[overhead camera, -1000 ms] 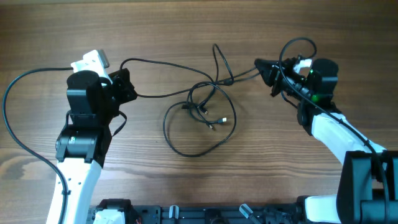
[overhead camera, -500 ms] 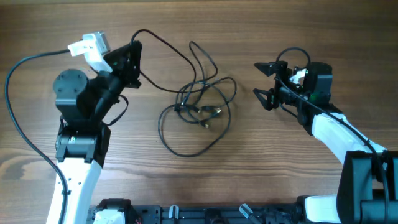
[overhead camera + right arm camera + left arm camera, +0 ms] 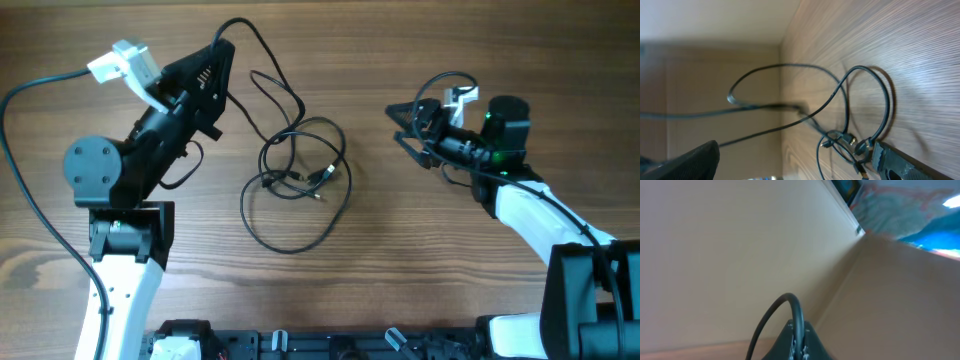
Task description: Untangle cables
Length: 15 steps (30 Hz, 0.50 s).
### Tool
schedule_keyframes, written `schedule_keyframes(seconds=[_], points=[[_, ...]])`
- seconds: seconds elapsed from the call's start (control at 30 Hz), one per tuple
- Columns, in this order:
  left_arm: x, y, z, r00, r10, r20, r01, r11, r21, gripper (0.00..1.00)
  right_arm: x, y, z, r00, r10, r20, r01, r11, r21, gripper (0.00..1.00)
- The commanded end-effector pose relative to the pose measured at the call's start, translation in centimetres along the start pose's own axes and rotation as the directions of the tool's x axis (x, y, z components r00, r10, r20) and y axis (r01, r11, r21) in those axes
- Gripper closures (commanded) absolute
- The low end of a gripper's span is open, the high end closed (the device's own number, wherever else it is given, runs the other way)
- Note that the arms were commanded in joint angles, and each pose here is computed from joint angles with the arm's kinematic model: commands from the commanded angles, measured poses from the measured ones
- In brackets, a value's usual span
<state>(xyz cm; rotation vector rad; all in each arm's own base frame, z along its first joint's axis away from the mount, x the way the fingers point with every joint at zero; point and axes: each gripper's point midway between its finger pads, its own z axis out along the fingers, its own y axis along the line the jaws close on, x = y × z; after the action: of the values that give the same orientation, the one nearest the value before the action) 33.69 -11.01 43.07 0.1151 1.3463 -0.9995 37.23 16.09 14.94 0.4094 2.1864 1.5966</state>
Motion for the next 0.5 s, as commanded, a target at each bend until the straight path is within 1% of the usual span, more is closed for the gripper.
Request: schedule_keyframes(seconds=[0.0, 0.13, 0.17, 0.3, 0.37, 0.43, 0.47], points=[[-2.3, -2.2, -0.3, 0.991, -0.112, 0.069, 0.106, 0.991, 0.082, 0.96, 1.9, 1.2, 1.3, 0.989, -0.134, -0.062, 0.132, 0.99, -0.04, 0.0], [-4.3, -3.0, -0.6, 0.962, -0.235, 0.139, 0.218, 0.968, 0.128, 0.96, 3.3, 1.5, 3.0, 0.977, -0.198, -0.072, 0.197, 0.98, -0.022, 0.0], [-4.6, -2.9, -0.7, 0.957, -0.247, 0.151, 0.228, 0.965, 0.129, 0.96, 3.6, 1.6, 3.3, 0.976, -0.203, -0.073, 0.202, 0.979, -0.019, 0.0], [-4.7, -2.8, -0.7, 0.955, -0.247, 0.164, 0.228, 0.966, 0.124, 0.96, 4.9, 2.8, 4.2, 0.965, -0.244, -0.094, 0.24, 0.969, -0.056, 0.0], [-4.8, -2.7, -0.7, 0.949, -0.269, 0.167, 0.25, 0.96, 0.124, 0.96, 5.6, 3.6, 4.7, 0.958, -0.267, -0.104, 0.259, 0.962, -0.086, 0.0], [-4.9, -2.6, -0.7, 0.947, -0.27, 0.172, 0.252, 0.96, 0.12, 0.96, 6.4, 4.8, 5.0, 0.94, -0.321, -0.115, 0.305, 0.943, -0.135, 0.0], [-4.8, -2.6, -0.6, 0.947, -0.272, 0.17, 0.254, 0.96, 0.121, 0.96, 7.0, 5.5, 5.3, 0.922, -0.371, -0.113, 0.351, 0.922, -0.164, 0.0]])
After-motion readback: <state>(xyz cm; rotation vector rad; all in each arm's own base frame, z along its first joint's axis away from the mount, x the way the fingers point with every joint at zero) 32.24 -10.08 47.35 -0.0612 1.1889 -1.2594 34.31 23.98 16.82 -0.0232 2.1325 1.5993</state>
